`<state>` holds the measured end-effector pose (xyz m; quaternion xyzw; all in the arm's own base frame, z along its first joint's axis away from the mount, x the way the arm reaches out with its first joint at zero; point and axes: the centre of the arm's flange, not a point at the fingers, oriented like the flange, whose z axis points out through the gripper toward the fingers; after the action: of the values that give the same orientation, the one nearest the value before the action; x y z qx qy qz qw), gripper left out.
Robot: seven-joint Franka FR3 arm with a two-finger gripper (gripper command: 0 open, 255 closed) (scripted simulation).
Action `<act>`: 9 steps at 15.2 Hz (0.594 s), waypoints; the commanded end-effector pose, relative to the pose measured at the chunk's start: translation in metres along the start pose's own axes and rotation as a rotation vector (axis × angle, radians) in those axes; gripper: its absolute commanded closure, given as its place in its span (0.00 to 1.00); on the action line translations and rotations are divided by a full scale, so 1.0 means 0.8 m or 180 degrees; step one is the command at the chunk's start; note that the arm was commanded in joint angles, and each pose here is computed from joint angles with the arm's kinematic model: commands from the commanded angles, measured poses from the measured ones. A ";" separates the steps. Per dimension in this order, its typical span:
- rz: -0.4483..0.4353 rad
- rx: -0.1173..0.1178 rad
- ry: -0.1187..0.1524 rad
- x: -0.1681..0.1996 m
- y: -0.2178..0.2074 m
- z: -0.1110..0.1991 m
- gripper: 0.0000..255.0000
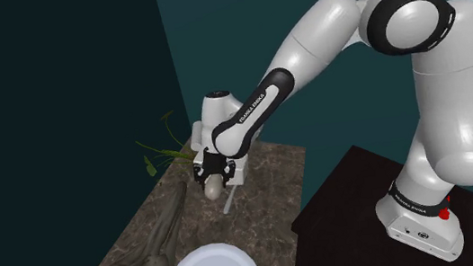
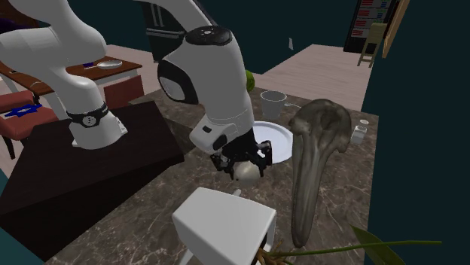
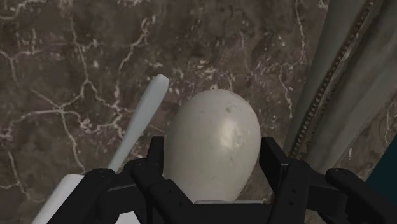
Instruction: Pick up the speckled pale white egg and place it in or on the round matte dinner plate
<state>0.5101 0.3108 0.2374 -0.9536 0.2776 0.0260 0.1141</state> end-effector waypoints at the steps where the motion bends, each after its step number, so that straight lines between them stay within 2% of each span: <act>1: 0.0000 -0.0001 -0.0001 -0.025 -0.007 0.001 1.00; 9: 0.0000 -0.0001 -0.0001 -0.152 -0.035 0.019 1.00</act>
<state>0.4305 0.3915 0.2407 -0.9538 0.2767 0.0264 0.1138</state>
